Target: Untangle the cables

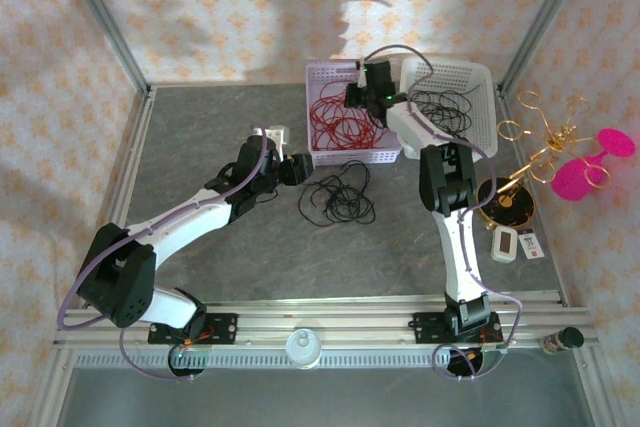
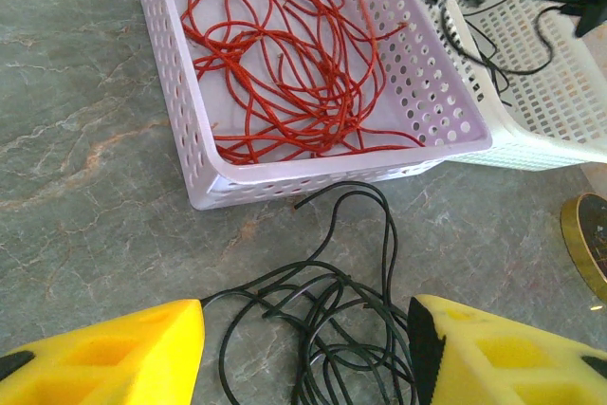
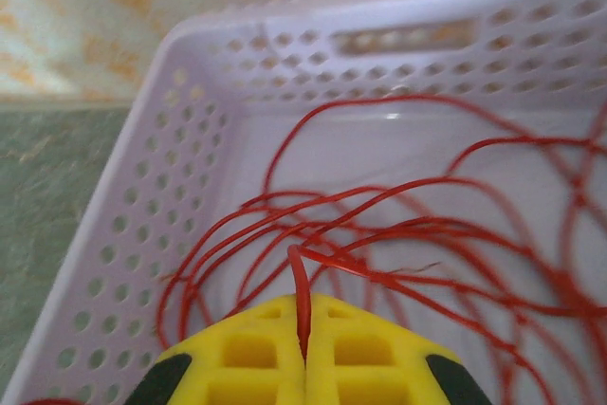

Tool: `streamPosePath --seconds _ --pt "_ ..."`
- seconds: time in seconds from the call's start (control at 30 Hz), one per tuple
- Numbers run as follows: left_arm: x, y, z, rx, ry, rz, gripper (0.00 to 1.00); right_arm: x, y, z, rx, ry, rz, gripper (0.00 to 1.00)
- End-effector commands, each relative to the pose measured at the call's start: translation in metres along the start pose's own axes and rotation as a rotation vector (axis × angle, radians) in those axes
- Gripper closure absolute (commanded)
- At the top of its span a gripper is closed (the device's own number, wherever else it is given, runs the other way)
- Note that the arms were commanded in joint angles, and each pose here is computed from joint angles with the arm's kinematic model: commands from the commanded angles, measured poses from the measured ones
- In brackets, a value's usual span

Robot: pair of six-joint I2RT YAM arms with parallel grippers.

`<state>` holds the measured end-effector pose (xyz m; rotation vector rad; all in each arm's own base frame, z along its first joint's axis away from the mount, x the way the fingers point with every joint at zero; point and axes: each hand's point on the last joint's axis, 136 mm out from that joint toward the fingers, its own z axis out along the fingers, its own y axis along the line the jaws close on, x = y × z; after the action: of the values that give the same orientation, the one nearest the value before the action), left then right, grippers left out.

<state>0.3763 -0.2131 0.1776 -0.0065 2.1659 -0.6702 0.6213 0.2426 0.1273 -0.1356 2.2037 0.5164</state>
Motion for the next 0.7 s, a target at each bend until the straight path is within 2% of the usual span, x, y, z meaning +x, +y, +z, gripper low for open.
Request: streamPosePath --seconds 0.0,0.17,0.3,0.4,0.5,0.6,0.67 --pt "-0.002 -0.003 -0.009 0.01 -0.017 0.024 0.4 0.036 0.005 0.028 -0.012 0.065 0.015 1.0" --pt "0.0 -0.003 -0.011 0.011 -0.015 0.018 0.4 0.059 0.013 0.046 -0.017 0.101 -0.02 1.0" --pt "0.002 -0.002 -0.013 0.012 -0.012 0.017 0.4 0.046 0.014 0.043 -0.002 0.088 -0.058 1.0" --pt "0.002 -0.001 -0.016 0.007 -0.017 0.018 0.4 0.016 0.024 0.024 -0.004 0.037 -0.074 0.89" --pt "0.003 0.0 -0.018 0.007 -0.022 0.016 0.4 -0.011 0.038 0.0 -0.025 -0.007 -0.077 0.71" --pt "0.002 -0.001 -0.021 0.011 -0.03 0.01 0.4 -0.028 0.047 -0.023 -0.039 -0.029 -0.08 0.6" --pt "0.003 -0.001 -0.023 0.014 -0.03 0.007 0.4 -0.035 0.05 -0.037 -0.034 -0.034 -0.086 0.57"
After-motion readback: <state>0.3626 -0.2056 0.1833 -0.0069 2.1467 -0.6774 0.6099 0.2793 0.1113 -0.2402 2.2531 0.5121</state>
